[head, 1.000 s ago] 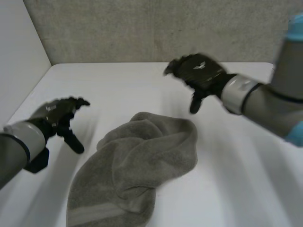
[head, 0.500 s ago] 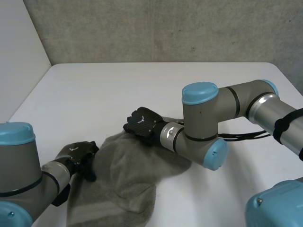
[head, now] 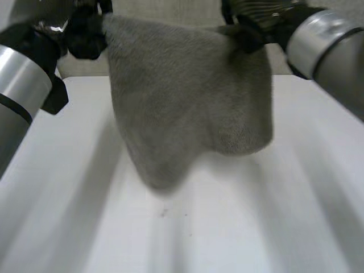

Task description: Fold the towel.

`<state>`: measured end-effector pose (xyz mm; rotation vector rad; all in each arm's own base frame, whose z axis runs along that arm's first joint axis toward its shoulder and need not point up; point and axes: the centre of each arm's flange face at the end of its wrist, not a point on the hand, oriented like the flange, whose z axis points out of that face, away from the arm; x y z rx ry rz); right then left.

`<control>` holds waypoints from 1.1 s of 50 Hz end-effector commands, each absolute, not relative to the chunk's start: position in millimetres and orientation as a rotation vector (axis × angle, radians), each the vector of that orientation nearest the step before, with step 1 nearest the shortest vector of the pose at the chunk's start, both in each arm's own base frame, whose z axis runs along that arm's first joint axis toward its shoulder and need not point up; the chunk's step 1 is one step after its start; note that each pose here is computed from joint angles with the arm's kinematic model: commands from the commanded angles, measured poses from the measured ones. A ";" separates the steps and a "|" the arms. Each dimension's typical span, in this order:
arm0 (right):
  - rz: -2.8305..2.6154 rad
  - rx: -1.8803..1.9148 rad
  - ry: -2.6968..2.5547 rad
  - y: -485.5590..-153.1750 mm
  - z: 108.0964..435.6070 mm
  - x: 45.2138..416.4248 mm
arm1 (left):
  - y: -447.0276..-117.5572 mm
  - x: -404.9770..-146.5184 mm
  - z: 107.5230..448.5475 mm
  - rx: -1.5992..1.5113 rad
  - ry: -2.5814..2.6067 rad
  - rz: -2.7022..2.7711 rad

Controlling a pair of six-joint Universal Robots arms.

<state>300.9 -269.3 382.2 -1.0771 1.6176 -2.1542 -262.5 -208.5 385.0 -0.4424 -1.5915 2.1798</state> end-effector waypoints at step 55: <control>-1.201 -1.370 2.172 -277.3 184.4 280.9 | -136.1 -237.0 178.9 -1.083 -2.368 1.428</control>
